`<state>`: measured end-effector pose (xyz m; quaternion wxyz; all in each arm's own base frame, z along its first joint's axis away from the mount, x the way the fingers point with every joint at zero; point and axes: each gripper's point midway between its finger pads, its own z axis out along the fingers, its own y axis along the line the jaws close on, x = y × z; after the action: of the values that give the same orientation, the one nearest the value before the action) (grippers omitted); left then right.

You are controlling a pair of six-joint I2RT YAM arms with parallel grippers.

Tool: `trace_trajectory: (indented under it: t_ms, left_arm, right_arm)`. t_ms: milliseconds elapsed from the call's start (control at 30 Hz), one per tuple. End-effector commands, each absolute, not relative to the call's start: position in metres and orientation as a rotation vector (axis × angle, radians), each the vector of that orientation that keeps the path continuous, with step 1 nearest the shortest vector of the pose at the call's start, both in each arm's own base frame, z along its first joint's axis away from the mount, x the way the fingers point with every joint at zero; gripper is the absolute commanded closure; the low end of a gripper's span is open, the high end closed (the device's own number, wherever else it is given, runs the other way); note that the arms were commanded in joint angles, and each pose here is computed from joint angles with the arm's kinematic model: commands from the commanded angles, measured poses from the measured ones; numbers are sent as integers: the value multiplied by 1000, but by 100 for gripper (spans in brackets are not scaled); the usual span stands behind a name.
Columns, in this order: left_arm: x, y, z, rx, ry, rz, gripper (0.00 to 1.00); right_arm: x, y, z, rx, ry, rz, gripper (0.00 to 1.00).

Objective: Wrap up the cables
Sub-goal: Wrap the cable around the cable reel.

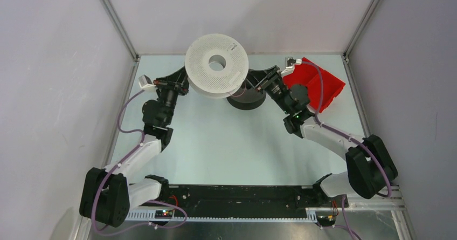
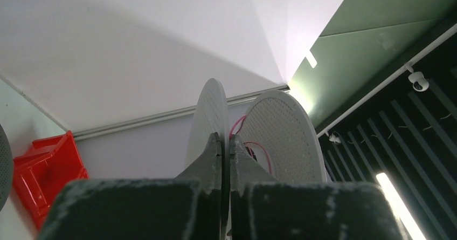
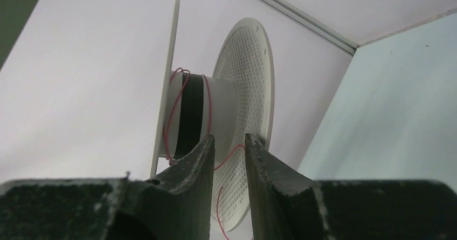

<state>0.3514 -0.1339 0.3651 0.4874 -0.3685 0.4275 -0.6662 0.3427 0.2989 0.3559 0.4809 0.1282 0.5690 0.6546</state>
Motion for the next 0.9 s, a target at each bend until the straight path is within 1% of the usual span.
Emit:
trace_trajectory:
  t_ms: [0,133,267,500,633,733,867]
  left_arm:
    - [321,-134,428,-756,868,-1782,100]
    - [321,-134,427,-760,867,-1780,100]
    - [321,-134,428,-756,868,-1783,100]
    - [322,-134,426,-753,874,-1777,100]
    - [323,-134,428,-749,873,-1775,100]
    - [325,-135,429,-748,874,-1772,100]
    - [326,-135,428,-748,875,-1771,100]
  right_arm:
    - [325,296,355,131,1435,1577,69]
    - [318,295,354,70,1456,1584,70]
    - [312,291,348,13,1502,1565,68]
    - [300,266,359,-86,1504,1502,64]
    - [299,259,353,-104,1538,1474,64]
    - [297,262,350,-125,1548,1504,64]
    - [288,267,362,-170,1498,1582,65]
